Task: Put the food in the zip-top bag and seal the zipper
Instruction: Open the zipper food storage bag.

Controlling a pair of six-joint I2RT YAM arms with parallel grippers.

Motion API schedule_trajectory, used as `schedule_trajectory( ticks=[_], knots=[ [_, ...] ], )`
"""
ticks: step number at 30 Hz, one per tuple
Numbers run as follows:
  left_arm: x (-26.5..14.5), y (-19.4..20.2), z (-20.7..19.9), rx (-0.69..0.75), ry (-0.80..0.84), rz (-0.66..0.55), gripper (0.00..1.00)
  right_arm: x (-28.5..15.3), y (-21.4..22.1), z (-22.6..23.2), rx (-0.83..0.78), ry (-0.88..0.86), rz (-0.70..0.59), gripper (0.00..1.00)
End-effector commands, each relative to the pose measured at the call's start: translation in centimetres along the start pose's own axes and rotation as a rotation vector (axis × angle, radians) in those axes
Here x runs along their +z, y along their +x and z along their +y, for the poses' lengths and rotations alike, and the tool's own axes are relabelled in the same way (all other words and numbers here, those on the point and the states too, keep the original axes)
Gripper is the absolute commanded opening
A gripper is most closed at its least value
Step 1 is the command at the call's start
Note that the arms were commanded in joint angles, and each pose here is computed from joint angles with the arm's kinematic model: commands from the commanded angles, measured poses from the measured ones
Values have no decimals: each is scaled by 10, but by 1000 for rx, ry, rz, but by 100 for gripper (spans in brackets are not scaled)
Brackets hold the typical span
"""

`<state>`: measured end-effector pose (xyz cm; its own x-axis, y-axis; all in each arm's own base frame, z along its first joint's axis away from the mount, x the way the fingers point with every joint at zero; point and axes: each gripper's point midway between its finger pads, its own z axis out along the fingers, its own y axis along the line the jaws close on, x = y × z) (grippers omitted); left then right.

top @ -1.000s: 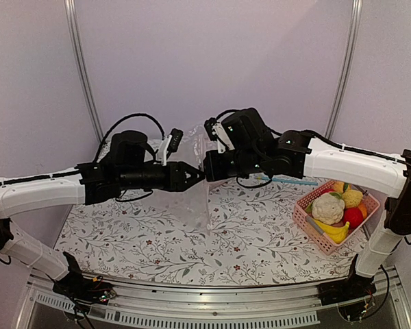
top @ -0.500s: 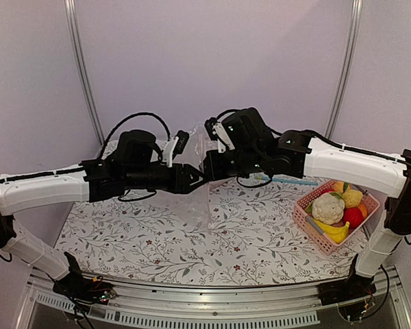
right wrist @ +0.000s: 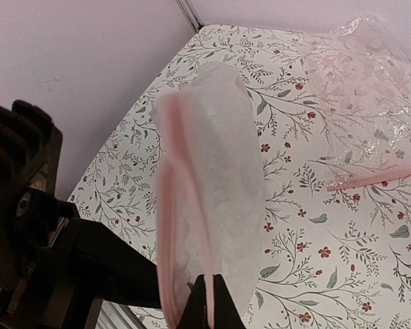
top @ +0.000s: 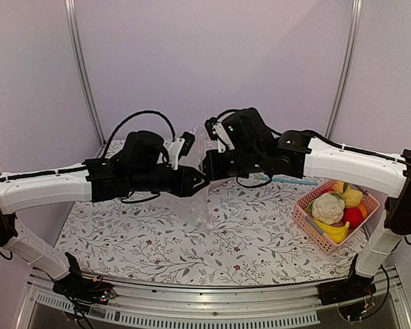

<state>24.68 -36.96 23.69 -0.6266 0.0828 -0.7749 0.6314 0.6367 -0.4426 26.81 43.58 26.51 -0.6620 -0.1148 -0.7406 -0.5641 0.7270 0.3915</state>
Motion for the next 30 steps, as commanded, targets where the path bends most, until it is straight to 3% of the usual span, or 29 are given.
schedule_trajectory(
  ticks=[1,8,12,20,30],
  knots=[
    [-4,2,6,20,-58,6,35,-10,-8,2,13,-9,-29,0],
    [-10,4,8,16,-63,-1,32,-12,-7,-1,12,5,-34,0],
    [-14,0,7,5,-51,-25,24,-13,-7,-3,13,9,-34,0],
    [-18,-1,8,-12,-44,-47,34,-15,-5,-3,17,6,-31,0],
    [-8,3,4,-17,-30,-12,32,-15,-5,-3,22,7,-31,0]
  ],
)
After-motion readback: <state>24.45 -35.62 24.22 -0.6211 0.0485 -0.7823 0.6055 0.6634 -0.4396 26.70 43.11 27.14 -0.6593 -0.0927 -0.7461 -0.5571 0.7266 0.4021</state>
